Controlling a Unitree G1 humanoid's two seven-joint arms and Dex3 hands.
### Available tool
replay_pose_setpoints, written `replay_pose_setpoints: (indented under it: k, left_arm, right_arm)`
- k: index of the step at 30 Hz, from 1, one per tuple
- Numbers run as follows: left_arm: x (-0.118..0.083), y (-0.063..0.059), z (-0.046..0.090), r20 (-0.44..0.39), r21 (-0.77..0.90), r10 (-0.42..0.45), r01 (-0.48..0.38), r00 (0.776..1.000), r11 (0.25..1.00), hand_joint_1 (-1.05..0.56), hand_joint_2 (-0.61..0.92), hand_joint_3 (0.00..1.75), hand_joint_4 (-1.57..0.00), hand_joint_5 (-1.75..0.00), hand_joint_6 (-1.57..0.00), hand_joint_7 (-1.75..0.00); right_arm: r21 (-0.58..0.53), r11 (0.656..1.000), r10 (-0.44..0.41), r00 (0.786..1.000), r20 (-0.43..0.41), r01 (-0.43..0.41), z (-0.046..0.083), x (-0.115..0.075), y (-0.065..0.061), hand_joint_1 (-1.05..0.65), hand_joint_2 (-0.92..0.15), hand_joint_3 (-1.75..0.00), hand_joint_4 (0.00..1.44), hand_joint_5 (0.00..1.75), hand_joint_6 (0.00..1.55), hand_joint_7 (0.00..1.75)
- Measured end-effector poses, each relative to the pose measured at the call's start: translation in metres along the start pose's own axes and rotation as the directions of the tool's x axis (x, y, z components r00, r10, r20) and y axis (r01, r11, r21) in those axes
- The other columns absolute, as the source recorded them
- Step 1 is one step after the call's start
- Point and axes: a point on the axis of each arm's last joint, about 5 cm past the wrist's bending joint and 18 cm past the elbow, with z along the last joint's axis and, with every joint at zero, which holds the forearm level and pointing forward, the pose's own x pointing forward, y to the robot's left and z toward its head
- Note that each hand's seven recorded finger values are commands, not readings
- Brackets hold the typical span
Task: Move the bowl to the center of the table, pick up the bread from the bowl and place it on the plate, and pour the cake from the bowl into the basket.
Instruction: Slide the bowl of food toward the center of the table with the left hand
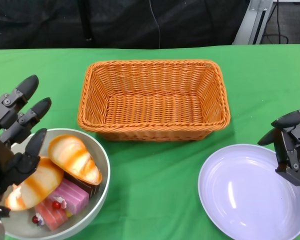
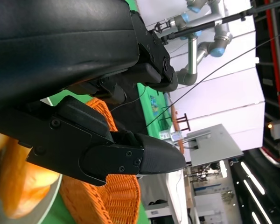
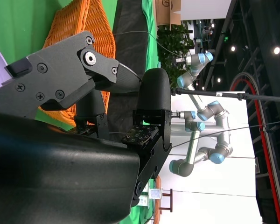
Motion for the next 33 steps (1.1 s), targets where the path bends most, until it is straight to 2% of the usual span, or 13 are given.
replay_pose_setpoints:
  k: [3, 8, 19, 24, 29, 33]
  left_arm:
    - [0.001, 0.007, -0.004, -0.045, 0.014, 0.031, -0.030, 0.999, 0.999, -0.95, 0.92, 0.70, -0.36, 0.00, -0.32, 0.00]
    - [0.002, 0.011, -0.015, -0.104, 0.018, 0.054, -0.052, 0.993, 0.998, -0.98, 0.92, 0.75, -0.31, 0.00, -0.27, 0.00]
    - [0.002, 0.024, -0.030, -0.228, 0.048, 0.087, -0.078, 0.970, 0.996, -0.97, 0.92, 0.79, -0.29, 0.00, -0.22, 0.00]
    - [0.004, 0.027, -0.032, -0.260, 0.053, 0.092, -0.081, 0.961, 0.995, -0.95, 0.92, 0.79, -0.28, 0.00, -0.22, 0.00]
    - [0.004, 0.028, -0.035, -0.341, 0.036, 0.081, -0.073, 0.937, 0.997, -0.92, 0.92, 0.78, -0.22, 0.00, -0.18, 0.00]
    - [0.006, 0.028, -0.032, -0.359, 0.023, 0.063, -0.058, 0.931, 0.998, -0.92, 0.92, 0.76, -0.21, 0.00, -0.18, 0.00]
  right_arm:
    - [-0.001, 1.000, 0.008, 1.000, -0.004, -0.008, 0.000, 0.000, -0.001, -0.14, -0.67, -0.90, 0.75, 1.64, 0.69, 1.27]
    - [0.000, 1.000, 0.008, 1.000, -0.008, -0.008, 0.000, 0.000, -0.001, -0.11, -0.67, -0.90, 0.75, 1.64, 0.69, 1.27]
    - [-0.004, 1.000, 0.017, 1.000, -0.009, -0.017, 0.000, 0.000, -0.002, -0.12, -0.67, -0.91, 0.75, 1.65, 0.68, 1.28]
    - [-0.002, 1.000, 0.018, 1.000, -0.008, -0.018, 0.000, 0.000, -0.002, -0.12, -0.67, -0.91, 0.75, 1.64, 0.69, 1.27]
    - [-0.001, 1.000, 0.017, 1.000, -0.009, -0.017, 0.000, 0.000, -0.002, -0.13, -0.67, -0.91, 0.75, 1.64, 0.68, 1.28]
    - [0.008, 1.000, 0.023, 1.000, -0.017, -0.023, 0.000, 0.000, -0.002, -0.13, -0.67, -0.90, 0.74, 1.65, 0.68, 1.28]
